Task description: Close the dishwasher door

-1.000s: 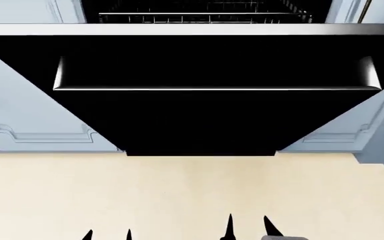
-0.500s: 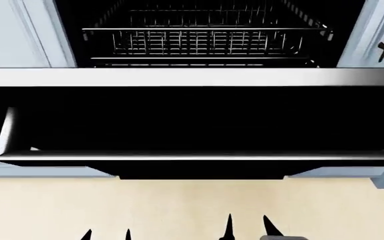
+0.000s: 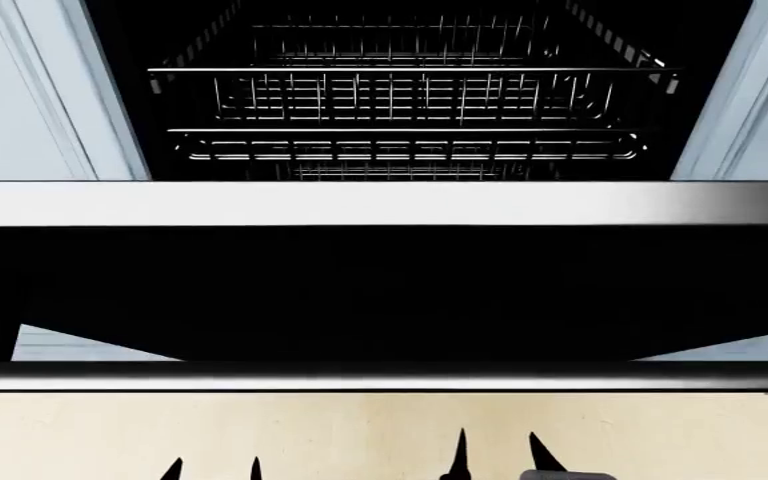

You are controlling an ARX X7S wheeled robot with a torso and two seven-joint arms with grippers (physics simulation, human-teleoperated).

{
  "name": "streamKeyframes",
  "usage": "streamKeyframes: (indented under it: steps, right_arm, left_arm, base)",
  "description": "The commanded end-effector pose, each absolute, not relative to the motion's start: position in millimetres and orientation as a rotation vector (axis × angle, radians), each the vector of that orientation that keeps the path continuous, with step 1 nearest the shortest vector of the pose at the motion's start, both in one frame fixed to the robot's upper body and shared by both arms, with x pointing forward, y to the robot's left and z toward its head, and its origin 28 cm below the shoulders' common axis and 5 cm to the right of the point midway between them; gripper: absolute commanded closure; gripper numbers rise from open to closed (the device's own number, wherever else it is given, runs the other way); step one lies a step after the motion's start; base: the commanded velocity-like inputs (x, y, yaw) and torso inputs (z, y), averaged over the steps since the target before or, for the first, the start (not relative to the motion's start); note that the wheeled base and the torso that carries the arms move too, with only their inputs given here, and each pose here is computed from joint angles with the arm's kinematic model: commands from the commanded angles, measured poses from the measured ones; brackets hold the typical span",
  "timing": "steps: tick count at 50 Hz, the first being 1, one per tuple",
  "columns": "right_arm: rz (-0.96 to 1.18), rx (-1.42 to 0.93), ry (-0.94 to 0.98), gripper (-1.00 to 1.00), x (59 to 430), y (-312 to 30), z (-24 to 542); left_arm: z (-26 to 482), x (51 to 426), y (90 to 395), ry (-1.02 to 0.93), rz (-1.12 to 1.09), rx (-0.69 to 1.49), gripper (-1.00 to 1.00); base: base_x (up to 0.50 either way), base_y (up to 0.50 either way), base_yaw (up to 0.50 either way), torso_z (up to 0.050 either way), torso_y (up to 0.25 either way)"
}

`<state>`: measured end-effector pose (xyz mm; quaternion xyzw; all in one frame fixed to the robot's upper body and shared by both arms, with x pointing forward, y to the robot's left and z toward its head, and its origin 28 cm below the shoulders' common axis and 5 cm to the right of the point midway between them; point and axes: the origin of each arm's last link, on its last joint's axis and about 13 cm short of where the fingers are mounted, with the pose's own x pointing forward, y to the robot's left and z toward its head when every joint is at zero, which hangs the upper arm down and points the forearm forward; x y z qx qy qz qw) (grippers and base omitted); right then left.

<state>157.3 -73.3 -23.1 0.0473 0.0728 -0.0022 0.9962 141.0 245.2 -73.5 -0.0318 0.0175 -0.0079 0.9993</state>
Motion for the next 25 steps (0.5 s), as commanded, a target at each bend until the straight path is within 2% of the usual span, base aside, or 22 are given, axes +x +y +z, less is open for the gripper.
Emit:
streamKeyframes:
  steps: [1,25]
  right_arm:
    - [-0.023,0.096,0.174,-1.0,156.6,-73.1,-22.9]
    - [-0.082,0.025,0.227,-1.0,155.6,-73.5,-22.0]
  left_arm:
    - [-73.4,140.7,245.4,0.033,-0.003,-0.041,-1.0]
    - [-73.4,141.2,245.4,-0.016,0.035,-0.042,-1.0]
  base:
    - [0.0,0.0,0.0,0.0,0.0]
    - [0.0,0.0,0.0,0.0,0.0]
